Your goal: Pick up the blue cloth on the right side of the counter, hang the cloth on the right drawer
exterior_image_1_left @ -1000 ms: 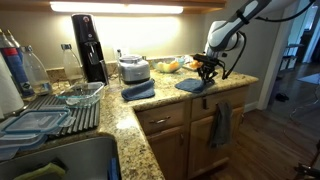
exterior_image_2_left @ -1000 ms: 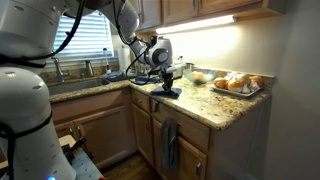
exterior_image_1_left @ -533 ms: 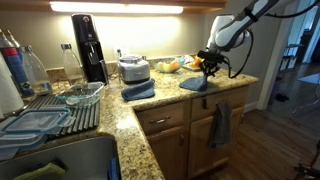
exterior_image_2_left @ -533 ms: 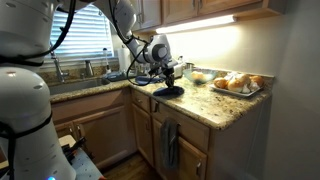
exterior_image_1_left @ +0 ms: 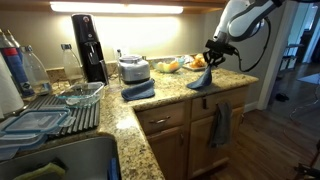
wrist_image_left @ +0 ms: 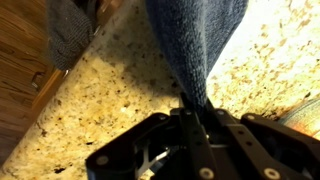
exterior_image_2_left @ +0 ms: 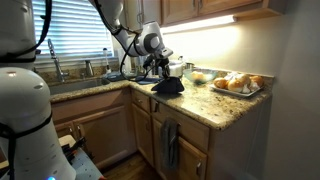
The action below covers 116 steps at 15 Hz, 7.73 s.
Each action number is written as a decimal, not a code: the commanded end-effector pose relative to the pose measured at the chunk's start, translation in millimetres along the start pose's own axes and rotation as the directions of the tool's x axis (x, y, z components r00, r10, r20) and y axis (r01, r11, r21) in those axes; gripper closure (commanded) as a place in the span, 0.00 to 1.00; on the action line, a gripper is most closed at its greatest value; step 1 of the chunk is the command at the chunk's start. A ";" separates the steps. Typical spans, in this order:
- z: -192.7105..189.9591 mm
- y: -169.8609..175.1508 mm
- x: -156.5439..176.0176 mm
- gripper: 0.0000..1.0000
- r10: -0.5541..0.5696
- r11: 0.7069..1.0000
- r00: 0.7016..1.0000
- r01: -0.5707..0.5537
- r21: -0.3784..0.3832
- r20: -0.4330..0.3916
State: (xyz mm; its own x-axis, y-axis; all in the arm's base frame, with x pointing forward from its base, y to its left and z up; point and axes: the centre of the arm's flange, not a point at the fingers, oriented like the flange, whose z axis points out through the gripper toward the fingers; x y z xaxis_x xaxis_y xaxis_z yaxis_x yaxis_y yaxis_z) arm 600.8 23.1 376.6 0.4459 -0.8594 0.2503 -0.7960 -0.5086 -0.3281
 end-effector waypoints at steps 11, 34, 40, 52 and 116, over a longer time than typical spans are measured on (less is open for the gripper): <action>-33.4 20.6 -17.5 0.94 -0.144 0.989 0.990 0.143 0.038 0.006; -28.6 52.4 -122.7 0.94 -0.659 0.747 0.694 0.648 0.146 0.290; -28.7 88.1 -176.1 0.95 -0.810 0.548 0.456 0.812 0.202 0.368; 37.2 120.9 -185.5 0.95 -0.964 0.147 0.091 0.965 0.217 0.249; 195.9 106.9 -161.2 0.32 -0.965 -0.010 -0.055 0.985 0.172 0.257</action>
State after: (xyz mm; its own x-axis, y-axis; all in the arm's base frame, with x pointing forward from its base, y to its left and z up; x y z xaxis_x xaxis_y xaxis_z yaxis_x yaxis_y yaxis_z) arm 523.8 97.5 120.9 0.8437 0.5336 0.0589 0.5281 -0.8447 0.0874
